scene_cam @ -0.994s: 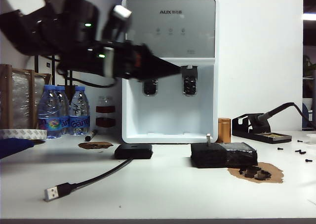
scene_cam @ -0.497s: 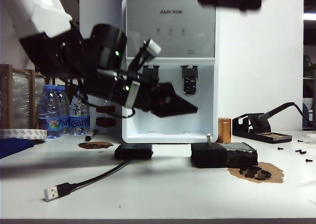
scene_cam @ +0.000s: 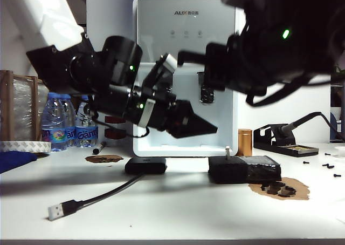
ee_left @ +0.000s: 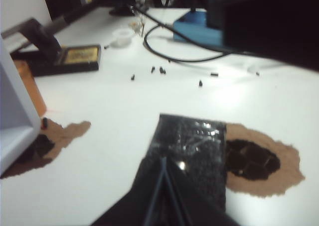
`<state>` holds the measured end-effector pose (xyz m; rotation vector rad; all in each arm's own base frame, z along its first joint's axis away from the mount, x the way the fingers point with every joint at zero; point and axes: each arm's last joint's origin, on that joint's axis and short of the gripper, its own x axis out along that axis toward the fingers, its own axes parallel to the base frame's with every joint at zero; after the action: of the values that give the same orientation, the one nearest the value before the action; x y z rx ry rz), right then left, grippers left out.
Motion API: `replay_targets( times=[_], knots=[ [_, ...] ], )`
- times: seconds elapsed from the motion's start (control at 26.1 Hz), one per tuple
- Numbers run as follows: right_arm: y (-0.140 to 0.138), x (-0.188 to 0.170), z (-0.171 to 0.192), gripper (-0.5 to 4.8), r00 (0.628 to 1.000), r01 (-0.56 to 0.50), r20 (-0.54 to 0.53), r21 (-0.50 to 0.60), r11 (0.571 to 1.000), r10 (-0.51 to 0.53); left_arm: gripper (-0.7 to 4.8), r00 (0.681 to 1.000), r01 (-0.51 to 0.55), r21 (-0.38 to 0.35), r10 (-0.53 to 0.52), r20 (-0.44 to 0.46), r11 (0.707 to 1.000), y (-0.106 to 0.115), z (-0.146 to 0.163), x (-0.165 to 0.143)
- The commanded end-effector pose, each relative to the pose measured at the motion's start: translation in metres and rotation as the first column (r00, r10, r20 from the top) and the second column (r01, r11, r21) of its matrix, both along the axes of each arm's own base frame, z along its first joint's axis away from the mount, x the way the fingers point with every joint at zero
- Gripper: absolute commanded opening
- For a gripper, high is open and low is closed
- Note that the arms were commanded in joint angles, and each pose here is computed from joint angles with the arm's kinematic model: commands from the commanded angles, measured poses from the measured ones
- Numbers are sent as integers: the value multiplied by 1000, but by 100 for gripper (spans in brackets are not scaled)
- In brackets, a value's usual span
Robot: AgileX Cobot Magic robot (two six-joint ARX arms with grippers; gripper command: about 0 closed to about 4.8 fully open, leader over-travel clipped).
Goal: Take the USB flash drive out of the black sponge and insert it into the slot on top of the black USB adpator box.
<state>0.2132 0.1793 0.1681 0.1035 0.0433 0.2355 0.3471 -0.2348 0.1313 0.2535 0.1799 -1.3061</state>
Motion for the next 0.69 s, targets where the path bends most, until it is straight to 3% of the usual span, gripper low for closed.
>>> replay_targets(
  times=[0.04,0.5,0.69],
  knots=[
    [0,5,-7,111,1000,11,10,26,1000,-11,-4,999,16,14,-16,29,1000,-1,-6,1],
    [4,10,-57,111,992,43,-120,-10,999,-44,-4,1000,16,49,-15,-22,999,1,-19,1],
    [-1,15,-70,111,985,76,-157,26,997,-71,-4,999,20,65,-17,-44,998,1,-24,0]
  ],
)
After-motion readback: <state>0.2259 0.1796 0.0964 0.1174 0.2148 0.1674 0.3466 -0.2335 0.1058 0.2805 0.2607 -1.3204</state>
